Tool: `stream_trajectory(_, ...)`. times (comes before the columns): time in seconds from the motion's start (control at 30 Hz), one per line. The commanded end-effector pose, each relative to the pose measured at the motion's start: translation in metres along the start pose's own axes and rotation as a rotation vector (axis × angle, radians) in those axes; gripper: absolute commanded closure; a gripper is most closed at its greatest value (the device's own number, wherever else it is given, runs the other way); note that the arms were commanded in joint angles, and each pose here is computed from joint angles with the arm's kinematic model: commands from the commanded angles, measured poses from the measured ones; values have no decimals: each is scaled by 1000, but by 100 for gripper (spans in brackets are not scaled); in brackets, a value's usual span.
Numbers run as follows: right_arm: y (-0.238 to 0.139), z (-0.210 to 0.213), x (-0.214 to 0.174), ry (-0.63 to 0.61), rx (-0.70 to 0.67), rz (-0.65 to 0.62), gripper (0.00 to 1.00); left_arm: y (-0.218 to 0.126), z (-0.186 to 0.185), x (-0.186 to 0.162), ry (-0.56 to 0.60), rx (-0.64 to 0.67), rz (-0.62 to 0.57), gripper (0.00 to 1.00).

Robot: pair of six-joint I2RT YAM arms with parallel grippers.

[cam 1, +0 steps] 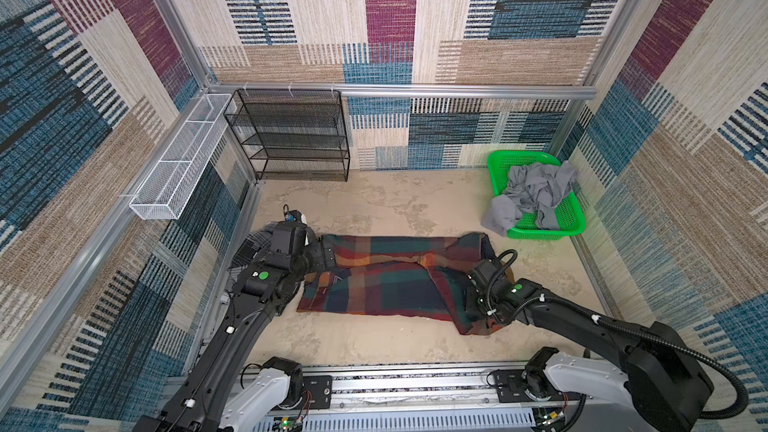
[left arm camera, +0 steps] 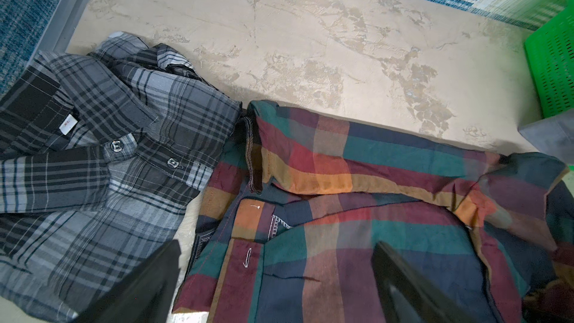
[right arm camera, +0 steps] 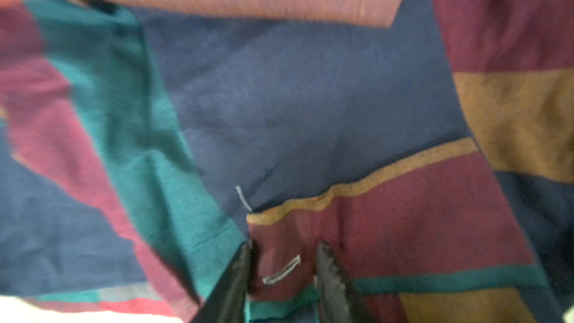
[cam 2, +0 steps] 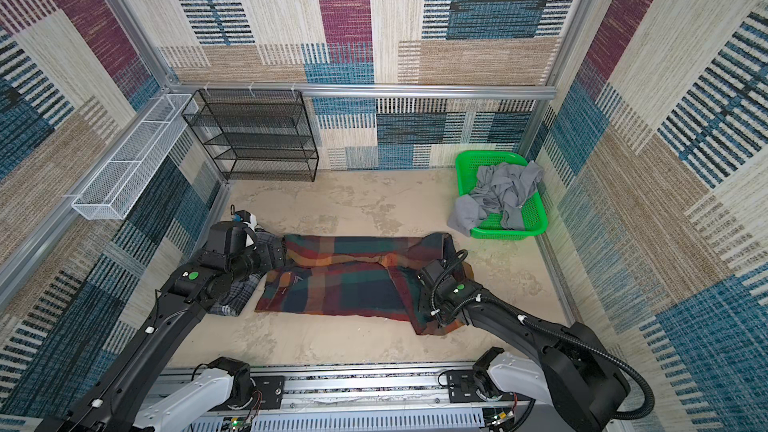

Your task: Fold and stack the long sleeve shirts

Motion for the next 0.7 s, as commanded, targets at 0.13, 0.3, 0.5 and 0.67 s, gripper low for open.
stream_trajectory(0.13,3,0,-2,5,-34,-2,92,-2,2,1,32,9,-17,1)
stream_trajectory(0.3,-24,1,11,42,-19,-90,100,-3,2,1,30,1,-19,1)
stream_trajectory(0.5,-84,10,43,58,55,-273,100,-5,3,2,28,11,-32,1)
stream_trajectory(0.67,-120,23,71,-21,117,-402,100,-13,8,6,21,33,-82,1)
Point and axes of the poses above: each gripper's point midway between its finger pads, its own y axis out along the fingers, its own z axis along the line the jaws close on, x = y × z, the point moved 7 cm from there along -y, back along the fingers, and after that the axes turned 14 degrees about -y, right-handed, at the moved point
